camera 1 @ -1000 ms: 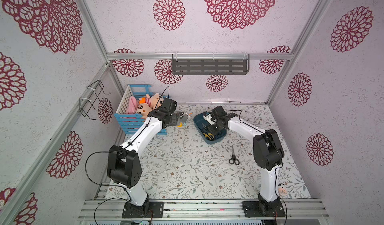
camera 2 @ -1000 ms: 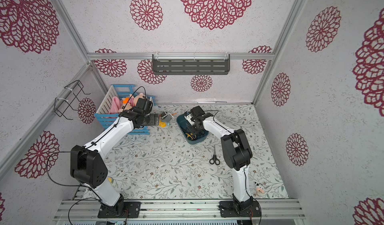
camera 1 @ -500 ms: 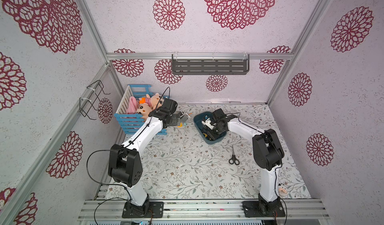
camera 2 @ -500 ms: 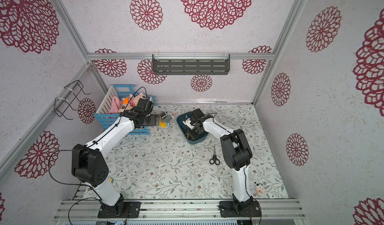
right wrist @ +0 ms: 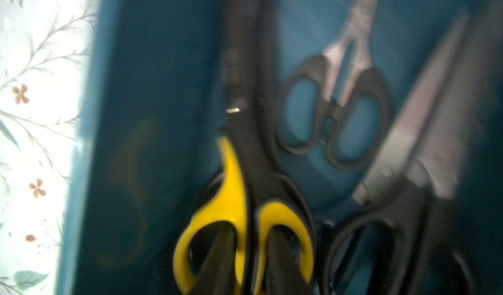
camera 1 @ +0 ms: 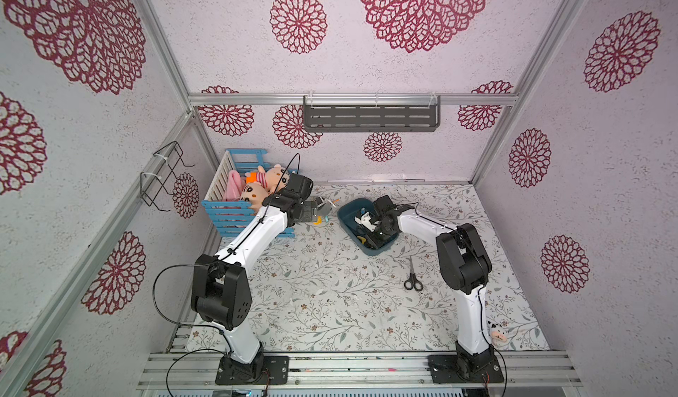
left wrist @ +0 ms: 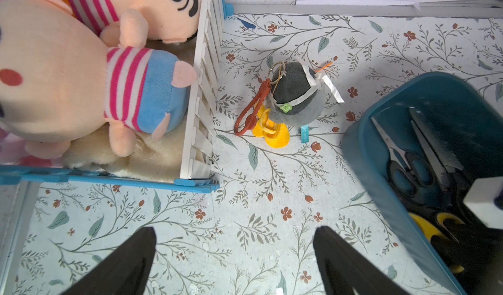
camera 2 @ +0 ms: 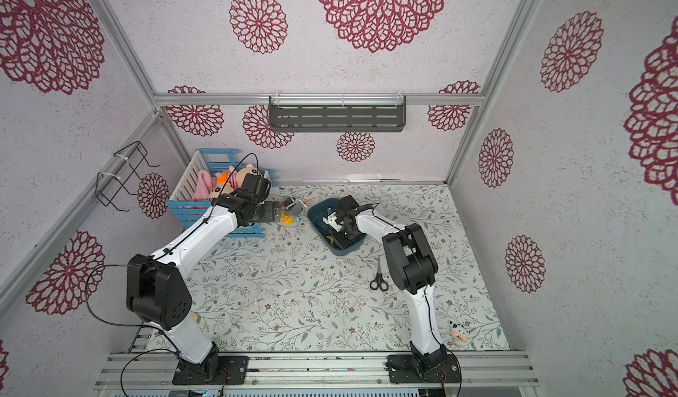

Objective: Take the scissors out of the storage box
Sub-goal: Pick up the scissors from the storage box.

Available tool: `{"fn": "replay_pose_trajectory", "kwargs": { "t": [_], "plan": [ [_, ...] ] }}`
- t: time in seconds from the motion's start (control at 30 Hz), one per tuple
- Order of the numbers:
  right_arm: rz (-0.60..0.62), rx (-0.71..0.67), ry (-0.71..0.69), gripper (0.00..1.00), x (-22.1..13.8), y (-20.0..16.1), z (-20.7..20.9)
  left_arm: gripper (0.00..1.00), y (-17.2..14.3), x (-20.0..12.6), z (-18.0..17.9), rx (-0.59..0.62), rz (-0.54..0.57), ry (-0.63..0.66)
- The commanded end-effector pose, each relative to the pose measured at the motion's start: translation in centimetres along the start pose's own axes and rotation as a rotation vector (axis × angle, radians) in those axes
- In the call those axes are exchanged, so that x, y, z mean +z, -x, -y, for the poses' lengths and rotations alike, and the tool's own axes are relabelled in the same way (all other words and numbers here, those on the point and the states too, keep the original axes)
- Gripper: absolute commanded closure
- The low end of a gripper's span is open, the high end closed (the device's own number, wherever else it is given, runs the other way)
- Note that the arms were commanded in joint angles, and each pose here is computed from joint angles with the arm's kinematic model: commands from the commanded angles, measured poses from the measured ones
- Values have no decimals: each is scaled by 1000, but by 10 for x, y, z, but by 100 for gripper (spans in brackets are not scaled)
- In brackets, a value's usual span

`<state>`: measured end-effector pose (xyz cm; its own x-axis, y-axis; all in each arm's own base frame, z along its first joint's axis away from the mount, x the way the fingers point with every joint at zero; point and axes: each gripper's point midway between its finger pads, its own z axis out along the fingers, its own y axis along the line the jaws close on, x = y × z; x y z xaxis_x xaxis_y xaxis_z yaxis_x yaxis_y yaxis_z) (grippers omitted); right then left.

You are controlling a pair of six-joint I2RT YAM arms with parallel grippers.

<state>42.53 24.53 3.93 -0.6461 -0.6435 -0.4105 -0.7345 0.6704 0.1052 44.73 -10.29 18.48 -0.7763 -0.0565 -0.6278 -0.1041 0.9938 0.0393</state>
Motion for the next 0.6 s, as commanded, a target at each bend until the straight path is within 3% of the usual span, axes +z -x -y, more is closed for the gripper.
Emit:
{"fn": "replay_pose_trajectory", "kwargs": {
  "t": [0.0,0.33,0.57],
  "plan": [
    [30,16,35,87,-1,8,-2,3,5,-2,-5,-13,5,15],
    [265,116,-106,89,-96,68,30,3,10,-3,0,-31,13,-5],
    [361,311,-178,92,-136,62,38,3,4,-8,25,66,7,-1]
  ]
}}
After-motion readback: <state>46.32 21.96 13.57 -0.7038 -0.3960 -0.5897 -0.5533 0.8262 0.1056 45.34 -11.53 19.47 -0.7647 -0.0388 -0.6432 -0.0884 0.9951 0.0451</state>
